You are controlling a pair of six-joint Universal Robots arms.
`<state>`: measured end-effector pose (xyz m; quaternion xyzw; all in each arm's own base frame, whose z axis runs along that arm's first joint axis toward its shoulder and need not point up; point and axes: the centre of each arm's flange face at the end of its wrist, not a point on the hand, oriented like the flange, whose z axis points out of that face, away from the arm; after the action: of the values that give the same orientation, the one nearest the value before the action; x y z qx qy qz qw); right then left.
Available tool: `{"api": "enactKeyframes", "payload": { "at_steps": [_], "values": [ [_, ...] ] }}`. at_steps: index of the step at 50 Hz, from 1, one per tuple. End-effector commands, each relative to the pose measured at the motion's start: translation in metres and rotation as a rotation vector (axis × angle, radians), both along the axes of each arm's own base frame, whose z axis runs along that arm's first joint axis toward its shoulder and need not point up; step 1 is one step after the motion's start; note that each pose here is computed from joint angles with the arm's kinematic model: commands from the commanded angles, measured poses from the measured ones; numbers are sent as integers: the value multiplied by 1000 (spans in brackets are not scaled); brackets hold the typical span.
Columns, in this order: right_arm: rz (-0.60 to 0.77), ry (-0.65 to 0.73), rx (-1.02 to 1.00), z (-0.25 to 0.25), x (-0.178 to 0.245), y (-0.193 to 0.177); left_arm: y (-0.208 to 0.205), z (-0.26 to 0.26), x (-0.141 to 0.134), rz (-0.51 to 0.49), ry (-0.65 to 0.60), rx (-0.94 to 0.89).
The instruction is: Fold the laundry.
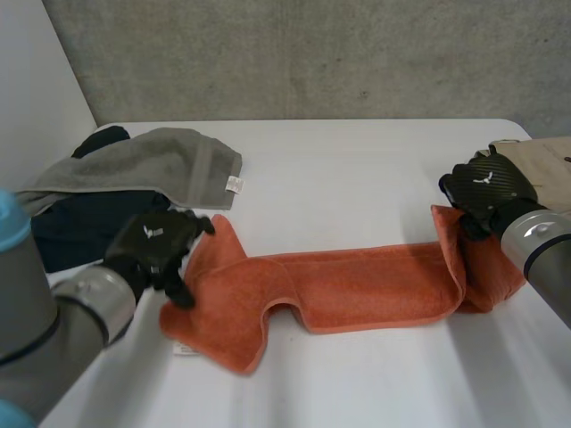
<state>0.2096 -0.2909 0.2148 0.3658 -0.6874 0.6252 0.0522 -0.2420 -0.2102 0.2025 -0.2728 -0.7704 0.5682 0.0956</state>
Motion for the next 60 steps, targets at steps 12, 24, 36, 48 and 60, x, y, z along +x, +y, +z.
{"api": "enactKeyframes", "payload": {
  "at_steps": [12,24,36,48,60],
  "values": [
    [-39,1,16,-7,-12,-4,68,-51,-9,-73,-96,198],
    [-38,2,33,-15,-14,-1,42,-74,-19,-84,-134,136],
    [-86,9,36,1,-30,-10,26,-17,-13,-25,3,-23],
    [-134,178,136,69,-82,3,19,94,33,34,57,-83],
    [-44,287,280,34,-83,1,-33,39,44,50,-118,223]
  ]
}}
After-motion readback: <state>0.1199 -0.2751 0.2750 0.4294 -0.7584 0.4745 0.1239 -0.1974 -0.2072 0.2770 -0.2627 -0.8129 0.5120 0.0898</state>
